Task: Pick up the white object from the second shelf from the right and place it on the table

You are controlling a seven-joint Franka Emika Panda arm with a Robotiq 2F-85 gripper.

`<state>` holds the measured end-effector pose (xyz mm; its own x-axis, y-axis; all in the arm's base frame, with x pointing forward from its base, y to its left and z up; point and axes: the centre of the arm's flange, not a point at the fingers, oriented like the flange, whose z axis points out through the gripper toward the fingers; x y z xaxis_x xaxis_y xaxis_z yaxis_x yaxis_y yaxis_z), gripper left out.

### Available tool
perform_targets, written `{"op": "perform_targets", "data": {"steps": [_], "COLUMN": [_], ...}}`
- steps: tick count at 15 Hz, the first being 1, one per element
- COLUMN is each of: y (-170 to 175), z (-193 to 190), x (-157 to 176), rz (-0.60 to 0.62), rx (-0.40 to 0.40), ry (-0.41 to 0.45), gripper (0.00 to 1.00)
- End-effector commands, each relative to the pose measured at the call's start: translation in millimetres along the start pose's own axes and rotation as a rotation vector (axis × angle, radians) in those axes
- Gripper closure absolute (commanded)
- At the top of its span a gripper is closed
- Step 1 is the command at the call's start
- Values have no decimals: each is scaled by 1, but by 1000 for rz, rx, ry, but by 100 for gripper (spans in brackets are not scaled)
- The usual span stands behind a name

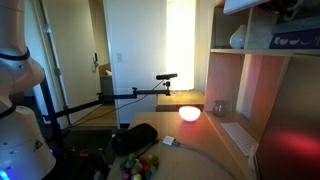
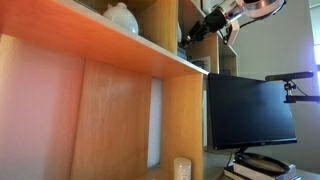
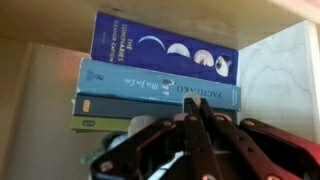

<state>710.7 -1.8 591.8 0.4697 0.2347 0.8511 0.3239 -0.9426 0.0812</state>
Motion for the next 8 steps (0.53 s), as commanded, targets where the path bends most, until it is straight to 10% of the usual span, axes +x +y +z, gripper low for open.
{"op": "perform_targets", "data": {"steps": [1, 8], "y": [-6, -14], "z": [-28, -74], "x": [-34, -63], "rz": [7, 57], "rx": [-7, -8], "ry": [-16, -34], "gripper": [98, 98]}}
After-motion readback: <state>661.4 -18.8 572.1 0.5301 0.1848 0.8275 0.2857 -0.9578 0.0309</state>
